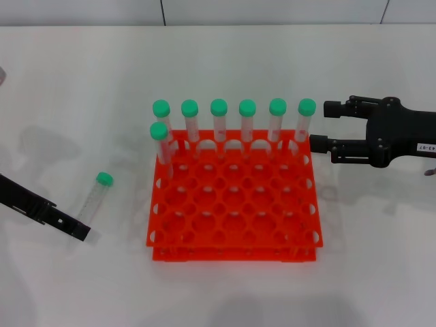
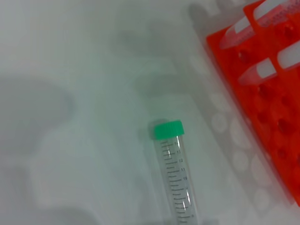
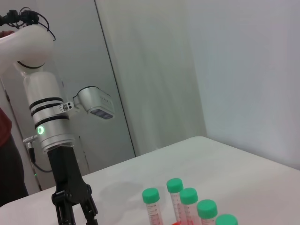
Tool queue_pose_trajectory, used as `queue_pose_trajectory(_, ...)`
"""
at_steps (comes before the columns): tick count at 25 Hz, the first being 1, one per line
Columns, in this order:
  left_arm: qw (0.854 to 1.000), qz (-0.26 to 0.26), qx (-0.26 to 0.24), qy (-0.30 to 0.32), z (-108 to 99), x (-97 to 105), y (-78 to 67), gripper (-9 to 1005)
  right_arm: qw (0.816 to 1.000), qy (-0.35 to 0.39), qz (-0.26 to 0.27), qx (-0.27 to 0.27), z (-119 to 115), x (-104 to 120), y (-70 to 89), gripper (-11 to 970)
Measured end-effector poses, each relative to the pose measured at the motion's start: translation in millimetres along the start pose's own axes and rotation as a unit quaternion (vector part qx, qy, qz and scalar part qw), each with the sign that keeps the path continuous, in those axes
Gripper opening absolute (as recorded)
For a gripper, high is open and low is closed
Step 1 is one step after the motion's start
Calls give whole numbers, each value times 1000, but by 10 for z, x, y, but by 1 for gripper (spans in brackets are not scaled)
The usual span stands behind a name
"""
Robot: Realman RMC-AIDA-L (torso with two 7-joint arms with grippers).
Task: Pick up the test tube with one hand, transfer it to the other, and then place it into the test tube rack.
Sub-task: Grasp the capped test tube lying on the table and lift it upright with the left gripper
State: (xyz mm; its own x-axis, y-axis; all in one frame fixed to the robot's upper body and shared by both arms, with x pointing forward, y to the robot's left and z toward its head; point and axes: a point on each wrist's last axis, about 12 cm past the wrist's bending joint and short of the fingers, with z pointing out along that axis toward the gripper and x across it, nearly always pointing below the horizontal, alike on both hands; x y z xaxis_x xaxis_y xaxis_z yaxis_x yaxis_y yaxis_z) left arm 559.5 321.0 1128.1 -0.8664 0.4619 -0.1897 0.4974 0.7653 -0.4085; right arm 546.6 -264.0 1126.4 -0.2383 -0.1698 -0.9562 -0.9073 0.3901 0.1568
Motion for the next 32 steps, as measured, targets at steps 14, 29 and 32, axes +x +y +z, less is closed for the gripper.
queue_pose_trajectory(14,1000,8,-10,24,104,-26,-6,722,1000,0,4,0,4,14,0,770)
queue_pose_trajectory(29,999,13,-15,27,112,-69,-16,594,1000,0,-1,2,4,14,-5,771)
queue_pose_trajectory(32,999,11,-18,27,117,-78,-10,546,1000,0,-1,3,4,15,-8,771)
